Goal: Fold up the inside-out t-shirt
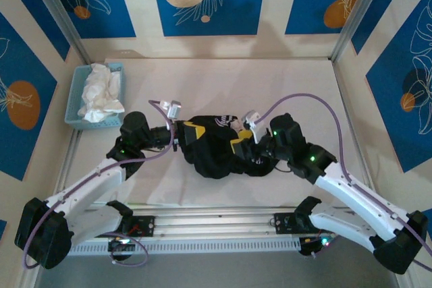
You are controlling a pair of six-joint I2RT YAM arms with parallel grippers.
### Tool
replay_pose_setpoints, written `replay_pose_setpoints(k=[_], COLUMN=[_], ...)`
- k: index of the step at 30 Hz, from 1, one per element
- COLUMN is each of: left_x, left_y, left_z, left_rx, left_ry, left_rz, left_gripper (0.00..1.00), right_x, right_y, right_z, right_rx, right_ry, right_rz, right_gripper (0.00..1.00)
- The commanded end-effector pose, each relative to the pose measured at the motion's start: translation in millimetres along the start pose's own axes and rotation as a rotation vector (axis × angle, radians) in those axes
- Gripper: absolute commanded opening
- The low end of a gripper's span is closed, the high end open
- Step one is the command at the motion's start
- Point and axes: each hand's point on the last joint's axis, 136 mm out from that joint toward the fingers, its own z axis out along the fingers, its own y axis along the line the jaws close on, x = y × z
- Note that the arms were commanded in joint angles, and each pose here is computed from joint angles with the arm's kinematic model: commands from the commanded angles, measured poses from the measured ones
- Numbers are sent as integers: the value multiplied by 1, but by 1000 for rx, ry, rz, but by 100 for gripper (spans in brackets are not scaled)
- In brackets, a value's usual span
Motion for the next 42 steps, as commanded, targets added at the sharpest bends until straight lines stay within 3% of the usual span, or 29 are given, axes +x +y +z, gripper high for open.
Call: replay_pose_setpoints(k=[1, 8, 12, 16, 17, 18, 19, 21, 27, 34, 38, 42], left_x=[-18, -18, -18, -19, -19, -19, -20, -22, -24, -22, -10, 2], left_y=[-9, -12, -14, -14, -13, -13, -11, 1, 49, 75, 105, 108], left_z=[-3, -4, -5, -5, -5, -6, -7, -9, -21, -20, -32, -40], left_rx=[1, 2, 7, 3, 1, -2, -16, -80, -332, -435, -604, -675], left_ry=[-33, -32, -29, -31, -33, -36, -43, -58, -104, -78, -8, 60], left_rz=[60, 70, 72, 73, 72, 75, 75, 72, 72, 87, 92, 143], left_gripper=[0, 0, 0, 0, 0, 0, 0, 0, 0, 0, 11, 40], right_x=[-2, 10, 13, 12, 11, 11, 9, 2, -32, -50, -61, -64], right_y=[28, 35, 13, 13, 12, 12, 13, 19, 51, 47, 43, 35], right_z=[11, 56, 76, 94, 97, 100, 101, 91, 12, -15, -18, -9], right_rx=[-129, -182, -90, -115, -116, -121, -135, -177, -560, -704, -730, -714], right_ry=[-41, 30, 42, 45, 42, 43, 43, 30, -71, -106, -118, -104], right_rz=[-102, -93, -49, -50, -49, -45, -39, -36, 92, 199, 233, 274], right_gripper=[36, 30, 31, 36, 35, 26, 12, 0, 0, 0, 0, 0])
